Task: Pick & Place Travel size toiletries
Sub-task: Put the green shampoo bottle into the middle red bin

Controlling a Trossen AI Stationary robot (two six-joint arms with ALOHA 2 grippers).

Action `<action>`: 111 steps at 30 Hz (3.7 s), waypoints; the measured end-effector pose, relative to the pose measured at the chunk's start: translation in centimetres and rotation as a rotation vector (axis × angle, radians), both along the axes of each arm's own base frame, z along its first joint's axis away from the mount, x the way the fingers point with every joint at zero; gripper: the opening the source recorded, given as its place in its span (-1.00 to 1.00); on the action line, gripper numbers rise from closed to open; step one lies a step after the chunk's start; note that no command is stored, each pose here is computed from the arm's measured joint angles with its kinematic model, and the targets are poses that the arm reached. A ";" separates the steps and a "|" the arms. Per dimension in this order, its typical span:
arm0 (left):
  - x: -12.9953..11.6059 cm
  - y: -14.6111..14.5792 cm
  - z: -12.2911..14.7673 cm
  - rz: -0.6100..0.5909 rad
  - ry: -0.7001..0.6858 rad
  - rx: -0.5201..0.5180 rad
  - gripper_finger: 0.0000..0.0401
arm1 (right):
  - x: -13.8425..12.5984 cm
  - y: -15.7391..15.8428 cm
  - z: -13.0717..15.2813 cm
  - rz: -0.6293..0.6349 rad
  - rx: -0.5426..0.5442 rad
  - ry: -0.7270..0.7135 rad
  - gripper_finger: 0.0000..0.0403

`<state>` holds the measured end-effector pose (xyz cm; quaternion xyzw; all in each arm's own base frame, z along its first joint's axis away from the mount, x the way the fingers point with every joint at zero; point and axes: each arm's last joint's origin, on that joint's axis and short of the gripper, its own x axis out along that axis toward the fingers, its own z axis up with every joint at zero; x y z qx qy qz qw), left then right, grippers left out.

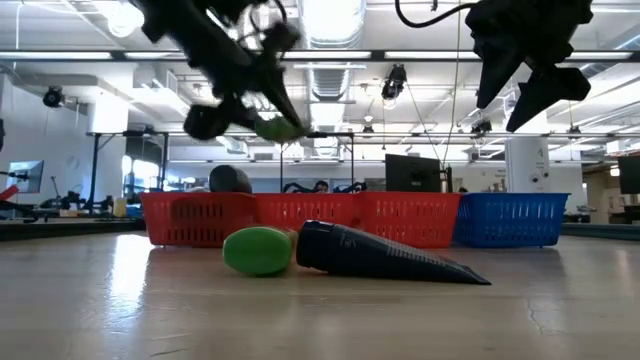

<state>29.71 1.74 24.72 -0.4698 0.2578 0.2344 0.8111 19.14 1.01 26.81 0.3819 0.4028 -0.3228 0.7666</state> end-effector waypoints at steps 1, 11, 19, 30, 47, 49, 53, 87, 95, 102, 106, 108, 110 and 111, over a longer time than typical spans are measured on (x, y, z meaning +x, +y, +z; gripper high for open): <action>0.3 0.5 -0.5 0.037 -0.019 -0.028 -0.31 | 0.0 0.0 0.0 -0.002 -0.004 0.001 0.55; 2.6 1.3 -4.5 0.135 0.071 -0.095 -0.10 | -0.2 0.0 -0.1 -0.006 -0.006 0.020 0.63; 2.9 1.4 -2.6 0.153 0.004 -0.075 0.15 | -0.2 0.0 -0.1 0.010 -0.014 0.024 0.72; 1.5 -5.0 2.3 -0.941 -0.152 0.744 0.12 | -0.3 0.0 -0.1 0.027 -0.011 0.036 0.66; 4.6 -8.2 -4.2 -1.730 0.097 1.077 0.12 | -0.4 0.1 -0.2 0.034 0.030 0.051 0.63; 5.2 -8.3 -4.4 -1.794 0.123 1.073 0.12 | -0.4 0.1 -0.2 0.035 0.030 0.051 0.66; 6.9 -8.5 -4.5 -1.807 0.128 1.063 0.12 | -0.4 0.1 -0.2 0.035 0.030 0.050 0.71; 8.0 -10.7 -8.8 -1.823 0.275 0.839 -0.11 | -0.4 0.1 -0.2 0.018 0.036 0.050 0.73; 8.0 -8.6 -4.4 -1.255 0.378 0.626 -0.30 | -0.4 0.1 -0.2 0.015 0.033 0.052 0.62; 7.3 -3.3 1.2 -0.470 0.301 0.580 -0.30 | -0.4 -0.1 -0.2 -0.022 0.000 0.046 0.62; 7.1 -0.2 0.4 -0.084 0.152 0.227 -0.30 | -0.4 -0.1 -0.2 -0.037 0.004 0.043 0.67; 6.9 0.1 -0.9 0.020 0.086 0.095 -0.30 | -0.4 -0.1 -0.2 -0.040 0.006 0.043 0.70; 6.7 -0.2 -2.1 0.073 0.044 0.028 -0.30 | -0.4 -0.1 -0.2 -0.043 0.007 0.042 0.72; 6.5 -0.4 -2.8 0.113 0.040 0.000 -0.30 | -0.4 -0.1 -0.2 -0.044 0.008 0.042 0.73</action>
